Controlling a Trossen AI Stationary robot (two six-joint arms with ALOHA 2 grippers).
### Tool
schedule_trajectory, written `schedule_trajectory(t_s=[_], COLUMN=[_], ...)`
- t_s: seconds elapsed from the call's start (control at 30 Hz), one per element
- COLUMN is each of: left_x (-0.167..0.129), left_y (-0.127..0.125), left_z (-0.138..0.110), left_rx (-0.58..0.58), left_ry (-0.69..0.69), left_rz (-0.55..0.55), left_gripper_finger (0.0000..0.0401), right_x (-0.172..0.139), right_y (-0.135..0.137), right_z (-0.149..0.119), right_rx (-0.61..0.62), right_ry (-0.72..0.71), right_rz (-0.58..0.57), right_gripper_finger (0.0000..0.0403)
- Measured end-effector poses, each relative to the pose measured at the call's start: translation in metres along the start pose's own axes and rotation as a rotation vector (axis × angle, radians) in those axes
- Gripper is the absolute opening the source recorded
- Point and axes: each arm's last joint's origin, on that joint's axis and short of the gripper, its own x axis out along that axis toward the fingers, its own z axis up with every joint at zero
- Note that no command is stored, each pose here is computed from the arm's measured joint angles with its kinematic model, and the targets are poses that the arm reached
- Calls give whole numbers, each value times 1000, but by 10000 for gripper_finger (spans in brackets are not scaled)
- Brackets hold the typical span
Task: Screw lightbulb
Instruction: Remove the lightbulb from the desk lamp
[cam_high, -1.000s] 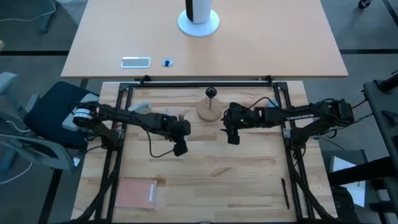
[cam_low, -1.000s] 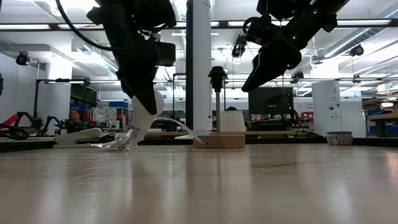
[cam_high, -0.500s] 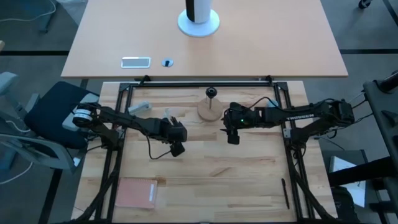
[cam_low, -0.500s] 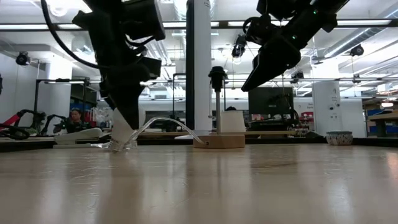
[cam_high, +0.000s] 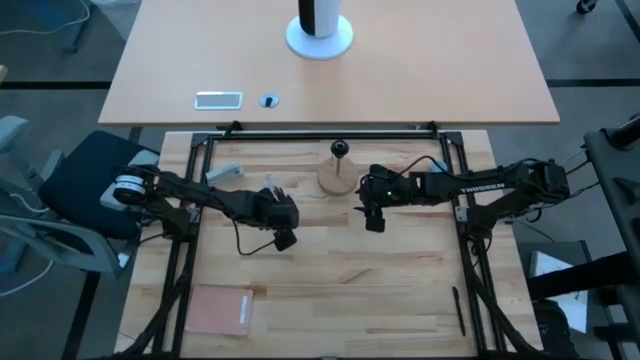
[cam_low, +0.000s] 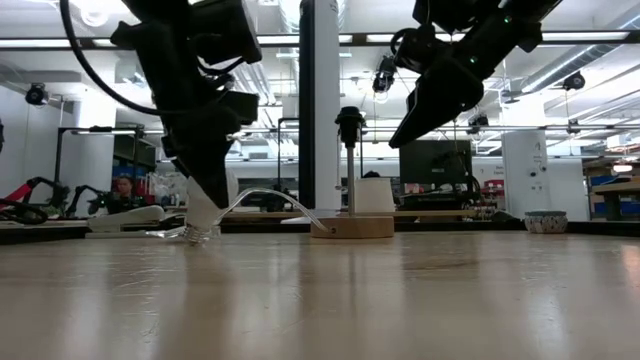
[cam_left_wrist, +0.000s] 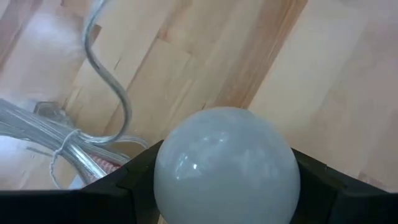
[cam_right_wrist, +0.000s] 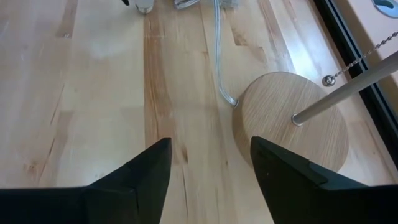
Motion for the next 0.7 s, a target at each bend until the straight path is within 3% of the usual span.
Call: schedule_trajectory(t_s=[0.13, 0.37, 0.7], left_x=[0, -1, 3], left_y=[5, 18, 29], left_z=[-6, -28, -51], left_rx=[-14, -96, -174], left_ry=[-66, -260, -378], left_rz=[20, -95, -163], left_gripper_finger=[240, 240, 240], right_x=[0, 0, 0], right_y=[0, 0, 0], right_z=[0, 0, 2], right_rx=[0, 0, 3], right_ry=[2, 1, -26], right_rz=[0, 0, -3], right_gripper_finger=[211, 219, 213])
